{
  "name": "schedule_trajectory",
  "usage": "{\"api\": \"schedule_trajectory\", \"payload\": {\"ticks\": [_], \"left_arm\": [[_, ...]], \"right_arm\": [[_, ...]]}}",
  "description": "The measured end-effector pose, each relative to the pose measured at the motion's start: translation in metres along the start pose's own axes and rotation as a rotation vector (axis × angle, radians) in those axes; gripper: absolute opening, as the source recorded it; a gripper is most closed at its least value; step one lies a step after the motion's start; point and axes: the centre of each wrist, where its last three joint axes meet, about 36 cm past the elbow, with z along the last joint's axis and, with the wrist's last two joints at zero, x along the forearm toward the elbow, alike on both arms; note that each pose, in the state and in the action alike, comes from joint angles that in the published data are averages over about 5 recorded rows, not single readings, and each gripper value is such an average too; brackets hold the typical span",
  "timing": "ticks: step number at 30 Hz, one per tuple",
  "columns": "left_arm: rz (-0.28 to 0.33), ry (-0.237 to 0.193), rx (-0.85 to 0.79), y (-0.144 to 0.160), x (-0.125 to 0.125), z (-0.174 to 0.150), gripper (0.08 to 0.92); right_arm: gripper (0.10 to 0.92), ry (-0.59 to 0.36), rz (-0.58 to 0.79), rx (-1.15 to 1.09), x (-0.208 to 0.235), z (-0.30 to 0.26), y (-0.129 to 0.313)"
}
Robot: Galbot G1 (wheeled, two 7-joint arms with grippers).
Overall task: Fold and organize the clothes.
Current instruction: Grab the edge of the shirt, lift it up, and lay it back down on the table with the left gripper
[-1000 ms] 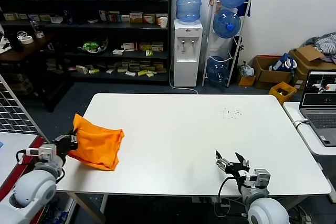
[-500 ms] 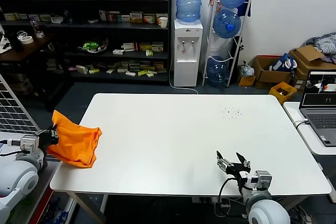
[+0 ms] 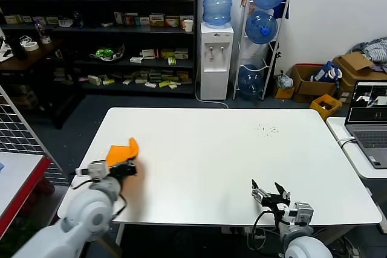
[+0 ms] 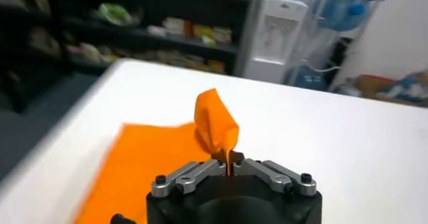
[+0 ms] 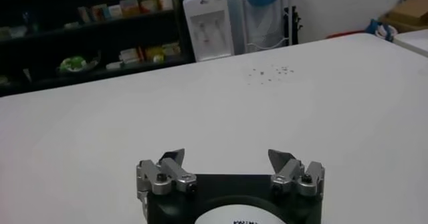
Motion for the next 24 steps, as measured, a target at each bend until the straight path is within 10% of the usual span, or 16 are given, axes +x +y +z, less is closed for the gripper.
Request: {"api": "schedule_trajectory", "payload": {"ticks": [24], "left_arm": [[0.212, 0.143, 0.115, -0.204, -0.089, 0.027, 0.109]], "right_arm": [[0.823, -0.008, 0.013, -0.011, 0.003, -0.005, -0.005]]}}
